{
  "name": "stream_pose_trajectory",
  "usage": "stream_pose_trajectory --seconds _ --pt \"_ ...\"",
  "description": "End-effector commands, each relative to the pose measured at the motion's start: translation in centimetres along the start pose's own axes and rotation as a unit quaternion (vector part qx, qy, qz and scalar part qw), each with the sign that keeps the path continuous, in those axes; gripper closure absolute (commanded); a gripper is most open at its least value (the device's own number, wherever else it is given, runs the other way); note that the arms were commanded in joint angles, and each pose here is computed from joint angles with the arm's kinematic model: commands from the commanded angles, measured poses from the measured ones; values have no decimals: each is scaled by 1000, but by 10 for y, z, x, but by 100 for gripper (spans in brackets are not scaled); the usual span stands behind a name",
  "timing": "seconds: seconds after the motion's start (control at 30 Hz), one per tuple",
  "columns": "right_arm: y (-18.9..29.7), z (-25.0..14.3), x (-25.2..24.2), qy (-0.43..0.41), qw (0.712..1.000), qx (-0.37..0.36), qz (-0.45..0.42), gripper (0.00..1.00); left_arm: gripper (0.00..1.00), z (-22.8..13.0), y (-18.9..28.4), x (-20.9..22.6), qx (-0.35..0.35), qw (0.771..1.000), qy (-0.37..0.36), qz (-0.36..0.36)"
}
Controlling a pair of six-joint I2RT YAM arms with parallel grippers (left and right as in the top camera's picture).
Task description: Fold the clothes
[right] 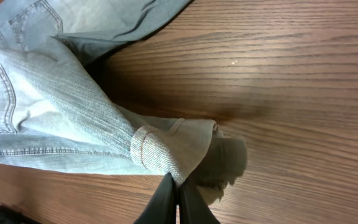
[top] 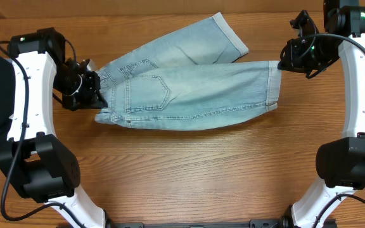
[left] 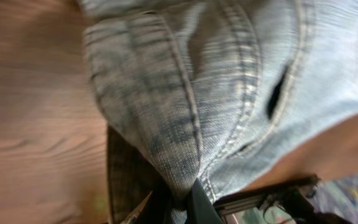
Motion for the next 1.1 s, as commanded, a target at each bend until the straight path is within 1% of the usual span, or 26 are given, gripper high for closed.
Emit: stream_pose_trajectory --seconds 0.0,0.07,0.13,0.2,0.27,0.3,0.37,0.43,0.47,0.6,0.63,0.7,0.73,0.8,0.83,0.87,0.9,0.93,0.97,1.0,1.07 --pt "29 -3 2 12 999 -40 -27 96 96 2 -6 -26 -8 994 -94 -56" --pt "35 -6 0 4 999 -43 -28 96 96 7 -12 -40 -23 989 -138 -54" --pt "37 -13 -5 -12 999 -27 -28 96 96 2 -21 -61 -18 977 -202 -57" --pt "39 -19 -12 -26 999 -15 -36 96 96 -5 -29 -77 -3 972 -231 -52" --pt "42 -21 -19 -36 998 -16 -41 96 95 -14 -37 -82 18 969 -245 -14" --pt "43 -21 -21 -38 998 -17 -41 96 85 -16 -38 -81 22 969 -244 1" --pt "43 -21 -23 -41 998 -18 -42 96 51 -16 -38 -81 24 971 -236 5" --pt "43 -21 -23 -40 998 -20 -42 96 27 -18 -38 -81 28 972 -234 2" --pt "43 -20 -23 -40 998 -21 -43 96 24 -20 -38 -82 34 972 -232 -8" --pt "43 -19 -23 -39 998 -24 -43 96 25 -19 -38 -82 32 973 -228 -5" --pt "43 -19 -23 -39 998 -24 -43 96 27 -17 -38 -79 27 979 -203 13" --pt "43 -19 -23 -39 998 -24 -43 96 29 -13 -38 -68 17 990 -119 70" --pt "43 -19 -23 -39 998 -24 -43 96 30 -13 -39 -66 16 992 -94 78" --pt "43 -19 -23 -39 998 -24 -43 96 31 -12 -43 -64 20 994 -74 80" --pt "43 -19 -23 -39 998 -24 -43 96 34 -12 -51 -58 33 995 -48 85" --pt "43 -19 -23 -39 998 -24 -43 96 35 -12 -56 -54 41 995 -38 86" --pt "43 -19 -23 -39 998 -24 -43 96 36 -13 -63 -50 48 995 -28 79" --pt "43 -19 -23 -38 998 -25 -43 96 38 -14 -70 -50 58 996 -21 57" --pt "43 -19 -23 -38 998 -25 -43 96 40 -16 -83 -51 71 997 -16 19" --pt "43 -19 -23 -38 998 -25 -43 96 42 -16 -91 -52 74 997 -15 -1" --pt "43 -19 -23 -38 998 -25 -43 96 43 -16 -112 -49 79 996 5 -34"
Point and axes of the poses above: each gripper's point midway between its finger pads, its own y axis back along the fingers, its own x axis along the line the jaws close on, z = x × y, the point moved 7 cm from there along y, back along the fingers, and after that the axes turned 2 degrees about y, right-handed, at the moved point
